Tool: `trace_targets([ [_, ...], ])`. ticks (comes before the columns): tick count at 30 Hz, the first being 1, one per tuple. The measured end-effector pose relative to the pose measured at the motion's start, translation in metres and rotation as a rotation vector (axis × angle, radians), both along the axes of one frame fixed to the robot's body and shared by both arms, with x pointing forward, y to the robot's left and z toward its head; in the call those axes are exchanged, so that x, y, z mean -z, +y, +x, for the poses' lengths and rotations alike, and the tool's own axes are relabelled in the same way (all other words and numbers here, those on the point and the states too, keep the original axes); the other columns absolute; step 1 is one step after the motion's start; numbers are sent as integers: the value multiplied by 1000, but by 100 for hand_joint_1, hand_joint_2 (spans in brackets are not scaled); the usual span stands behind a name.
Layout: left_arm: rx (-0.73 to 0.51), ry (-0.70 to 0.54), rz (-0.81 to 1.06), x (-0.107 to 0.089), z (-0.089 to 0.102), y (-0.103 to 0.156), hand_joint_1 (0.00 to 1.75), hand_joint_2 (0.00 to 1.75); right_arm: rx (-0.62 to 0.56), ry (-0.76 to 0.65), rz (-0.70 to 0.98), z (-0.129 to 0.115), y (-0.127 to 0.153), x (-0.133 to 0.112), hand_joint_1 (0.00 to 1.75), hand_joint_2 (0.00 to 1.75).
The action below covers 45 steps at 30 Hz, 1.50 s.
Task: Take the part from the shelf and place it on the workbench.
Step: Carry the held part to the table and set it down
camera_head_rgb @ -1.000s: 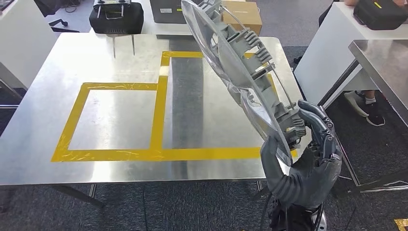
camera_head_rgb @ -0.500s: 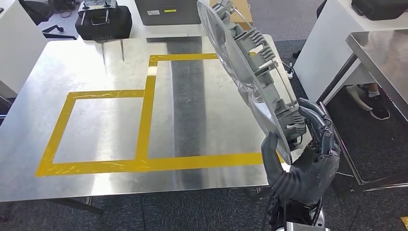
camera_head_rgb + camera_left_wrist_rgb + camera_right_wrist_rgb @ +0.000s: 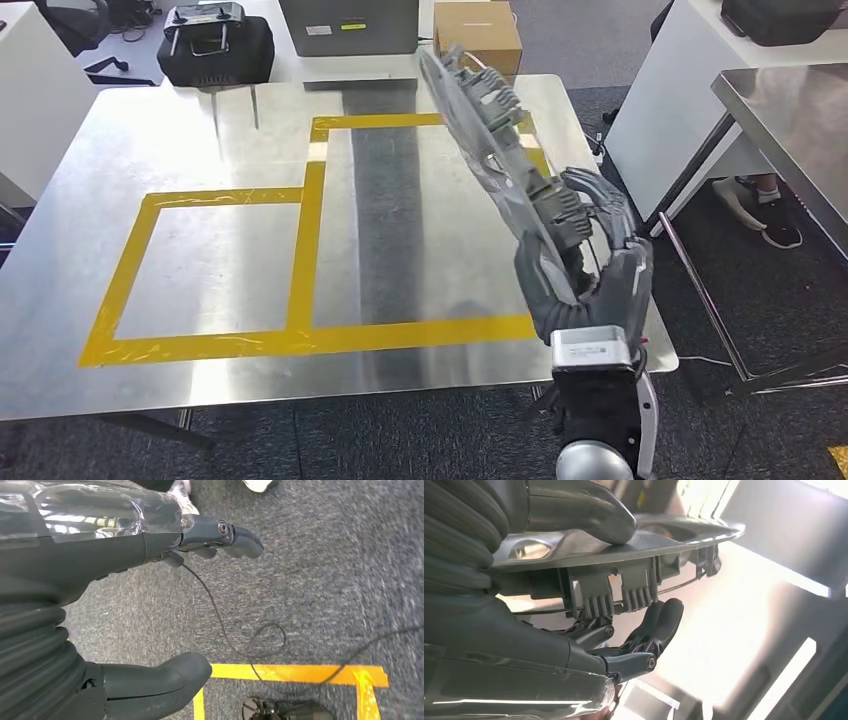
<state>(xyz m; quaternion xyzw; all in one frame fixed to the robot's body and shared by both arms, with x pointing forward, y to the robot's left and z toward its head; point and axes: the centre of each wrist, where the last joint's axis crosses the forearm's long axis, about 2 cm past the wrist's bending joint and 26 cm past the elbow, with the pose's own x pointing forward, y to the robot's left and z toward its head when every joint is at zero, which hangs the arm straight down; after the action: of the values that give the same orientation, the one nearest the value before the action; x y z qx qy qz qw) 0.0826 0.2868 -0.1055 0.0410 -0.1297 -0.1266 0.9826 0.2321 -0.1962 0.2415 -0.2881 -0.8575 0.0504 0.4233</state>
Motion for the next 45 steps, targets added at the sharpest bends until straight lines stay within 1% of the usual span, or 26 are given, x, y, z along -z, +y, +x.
trace_targets([
  [4,31,5,-22,-1,8,-3,0,175,-203,189,-203,27,12,-10,175,175],
  [9,80,-6,-52,-4,17,-8,0,175,-362,325,-427,55,29,-15,175,175],
  [14,126,-22,-69,-6,29,-14,0,175,-430,418,-607,78,45,-12,175,175],
  [19,162,-27,-81,-8,35,-18,0,175,-445,502,-755,96,55,1,175,175],
  [23,179,-27,-84,-9,36,-21,0,175,-440,552,-814,105,57,13,0,175],
  [27,197,-25,-77,-9,37,-21,0,175,-434,598,-852,109,57,27,0,175],
  [31,213,-24,-71,-9,37,-21,0,175,-430,624,-880,111,57,35,0,175],
  [35,213,-22,-55,-9,37,-21,0,0,-429,642,-899,112,57,41,0,175],
  [40,206,-9,-45,-9,37,-21,0,0,-415,649,-887,114,55,45,0,175],
  [42,204,-10,-45,-9,37,-21,0,0,-398,621,-843,115,54,46,0,175],
  [45,199,-14,-43,-8,34,-20,0,0,-373,537,-728,111,52,47,0,175],
])
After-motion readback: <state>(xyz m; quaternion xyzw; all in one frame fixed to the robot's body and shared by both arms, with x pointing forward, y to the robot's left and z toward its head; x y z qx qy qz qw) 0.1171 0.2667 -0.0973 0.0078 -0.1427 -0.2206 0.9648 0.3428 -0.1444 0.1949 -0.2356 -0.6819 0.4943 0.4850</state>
